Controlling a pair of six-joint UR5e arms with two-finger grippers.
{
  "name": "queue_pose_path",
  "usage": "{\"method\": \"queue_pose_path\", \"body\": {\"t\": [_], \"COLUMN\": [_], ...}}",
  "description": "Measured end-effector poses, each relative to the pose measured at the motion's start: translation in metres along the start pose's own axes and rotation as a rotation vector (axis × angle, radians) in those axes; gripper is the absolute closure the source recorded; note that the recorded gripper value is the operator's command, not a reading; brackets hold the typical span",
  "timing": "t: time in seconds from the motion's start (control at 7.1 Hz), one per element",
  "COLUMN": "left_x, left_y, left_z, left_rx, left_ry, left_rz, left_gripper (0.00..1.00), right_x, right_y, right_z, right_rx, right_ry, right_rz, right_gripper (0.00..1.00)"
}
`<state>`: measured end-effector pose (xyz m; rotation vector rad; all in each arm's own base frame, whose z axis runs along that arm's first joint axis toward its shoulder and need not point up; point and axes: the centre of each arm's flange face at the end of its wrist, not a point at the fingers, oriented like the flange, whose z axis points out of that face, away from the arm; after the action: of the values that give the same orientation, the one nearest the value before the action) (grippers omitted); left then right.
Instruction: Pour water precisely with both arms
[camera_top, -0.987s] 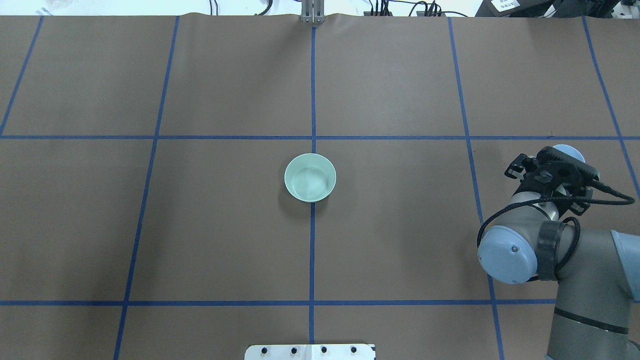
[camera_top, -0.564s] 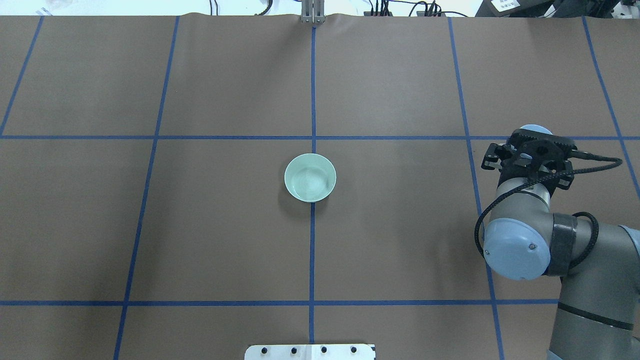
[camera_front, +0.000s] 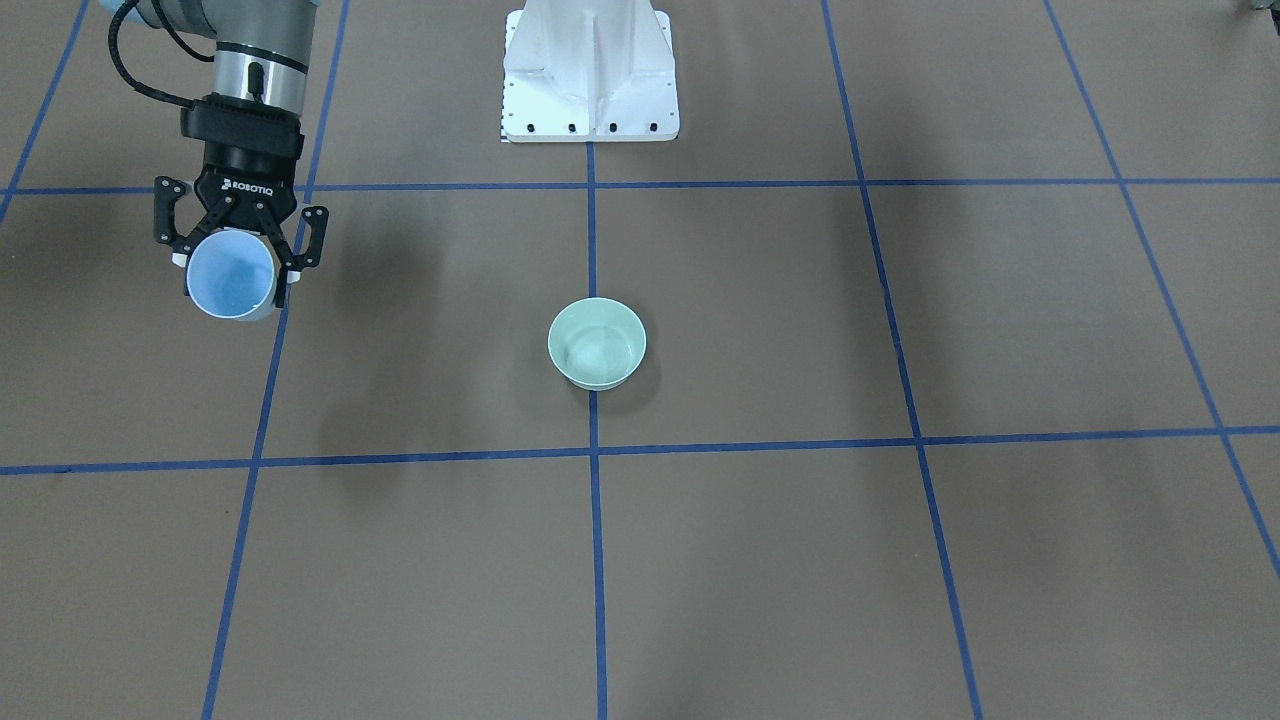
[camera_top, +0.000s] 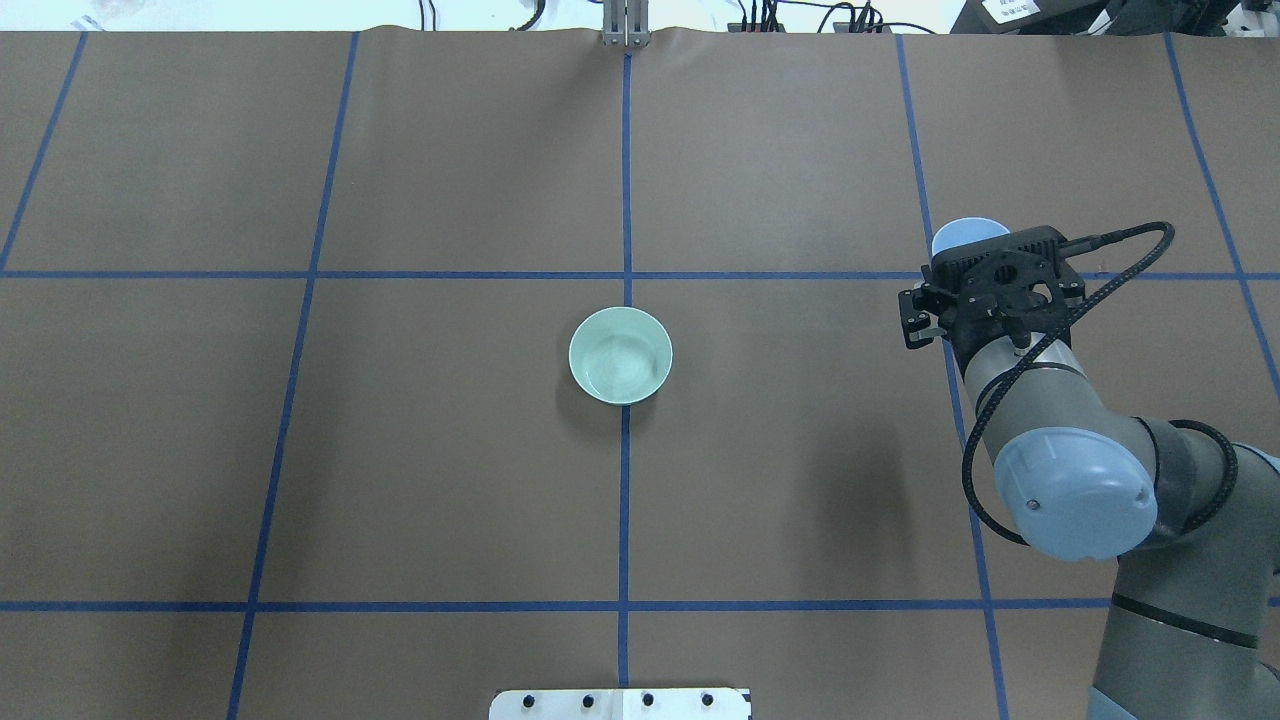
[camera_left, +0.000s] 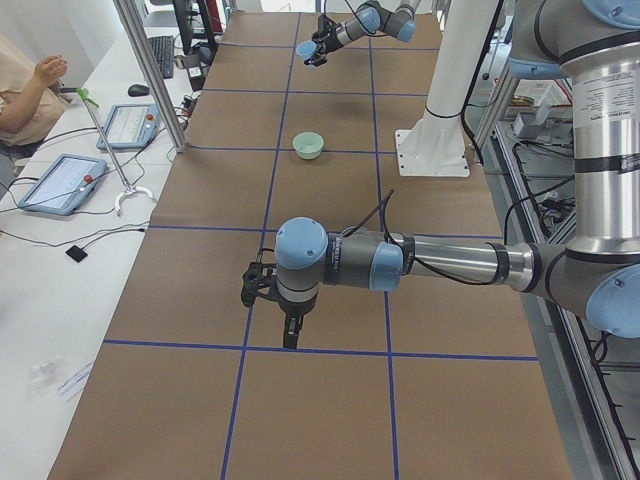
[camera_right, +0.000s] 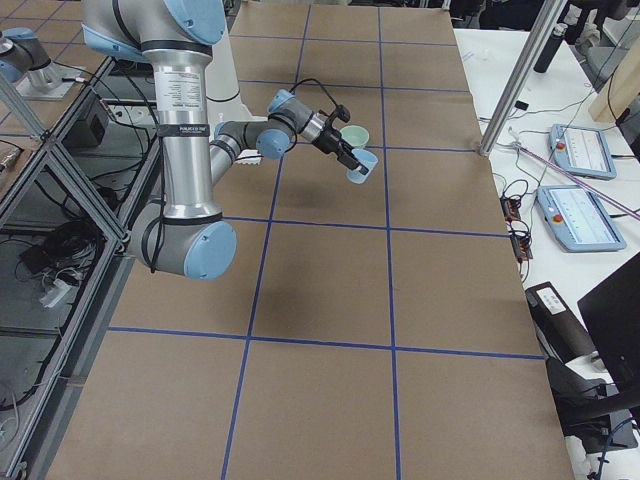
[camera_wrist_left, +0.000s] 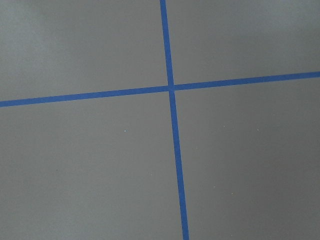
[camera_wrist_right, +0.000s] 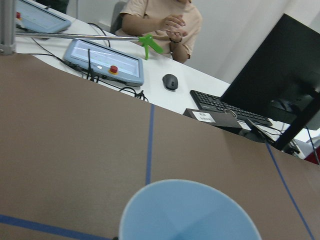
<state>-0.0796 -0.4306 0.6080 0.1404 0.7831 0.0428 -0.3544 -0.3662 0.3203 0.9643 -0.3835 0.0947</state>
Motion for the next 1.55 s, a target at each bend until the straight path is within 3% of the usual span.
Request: {"method": "queue_pose_path", "body": {"t": [0.28,0.56,0.85,0.99,1.27,1.55], "left_x": [-0.007,-0.013,-0.017,-0.02,-0.026,-0.032], "left_y": [0.009,0.016,0.022,0.027,0.036,0.043], "left_z": [-0.003,-0.004,-0.004,-0.003,-0.002,-0.003], "left_rx": [0.004,0.006,0.004,0.001,-0.003,0.0], "left_ry": [-0.001,-0.001,0.002,0.003,0.004,0.003], "left_rz": [-0.02,-0.035,-0.049,-0.058,-0.077,-0.092], "left_gripper": [0.0,0.0,0.0,0.0,0.0,0.0], "right_x": [-0.025,-0.058,-0.087,-0.104,-0.142,-0.166], "right_y": [-0.005,-0.002,-0.005,-0.012,-0.036,-0.052], "right_z": [0.001,0.009,0.0,-0.004,-0.011,-0.01], "right_rx": [0.048,0.079,0.049,0.028,-0.041,-0.131], "right_ry": [-0.154,-0.347,-0.523,-0.578,-0.598,-0.598], "right_rz": [-0.035,-0.107,-0.224,-0.294,-0.392,-0.438], "right_gripper": [1.0,1.0,1.0,1.0,1.0,1.0]}}
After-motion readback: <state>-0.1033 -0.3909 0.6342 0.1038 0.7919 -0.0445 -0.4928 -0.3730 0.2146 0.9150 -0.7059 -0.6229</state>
